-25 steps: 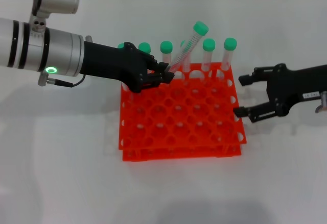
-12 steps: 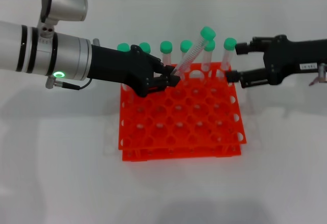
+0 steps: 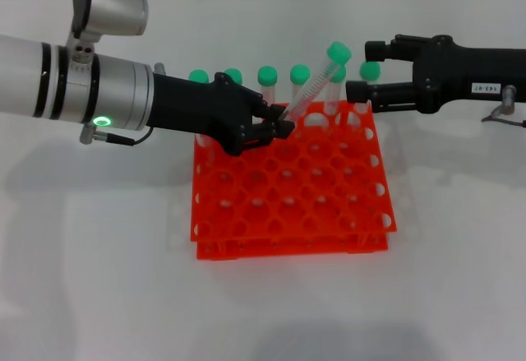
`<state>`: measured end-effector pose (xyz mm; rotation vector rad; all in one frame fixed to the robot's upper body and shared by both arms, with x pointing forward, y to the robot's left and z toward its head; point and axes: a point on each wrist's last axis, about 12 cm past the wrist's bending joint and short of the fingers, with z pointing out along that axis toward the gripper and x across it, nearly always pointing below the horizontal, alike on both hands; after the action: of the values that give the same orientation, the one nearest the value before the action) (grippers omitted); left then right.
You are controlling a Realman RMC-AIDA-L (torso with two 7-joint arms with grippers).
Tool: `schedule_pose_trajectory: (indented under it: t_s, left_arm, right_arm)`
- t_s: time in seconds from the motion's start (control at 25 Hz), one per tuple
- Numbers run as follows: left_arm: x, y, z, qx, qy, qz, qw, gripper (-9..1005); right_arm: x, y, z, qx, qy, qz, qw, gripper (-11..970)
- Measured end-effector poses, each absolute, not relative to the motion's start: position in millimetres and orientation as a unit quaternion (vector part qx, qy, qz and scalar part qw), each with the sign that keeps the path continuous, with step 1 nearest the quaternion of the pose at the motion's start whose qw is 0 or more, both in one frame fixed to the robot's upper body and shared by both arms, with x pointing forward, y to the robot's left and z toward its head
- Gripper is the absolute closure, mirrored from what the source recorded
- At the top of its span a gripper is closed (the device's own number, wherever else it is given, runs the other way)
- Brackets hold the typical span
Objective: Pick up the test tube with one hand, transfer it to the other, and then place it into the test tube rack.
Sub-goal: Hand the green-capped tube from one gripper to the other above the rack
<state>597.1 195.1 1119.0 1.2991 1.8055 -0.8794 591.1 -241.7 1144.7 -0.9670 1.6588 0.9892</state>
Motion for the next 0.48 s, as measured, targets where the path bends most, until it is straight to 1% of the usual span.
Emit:
schedule_pose_trajectory:
  t_s: [0.36, 0.48]
  left_arm:
    - [597.5, 193.9, 1118.5, 0.505, 0.701, -0.341, 0.370, 810]
    - [597.7, 193.7, 1118.7, 0.505, 0.701, -0.341, 0.370, 810]
  right_arm:
    - [590.1, -239.1, 1139.4, -0.345, 0.669, 0.442, 0.488, 116]
    - [588.6, -237.5, 1135.3, -0.327, 0.665, 0.455, 0.494, 135]
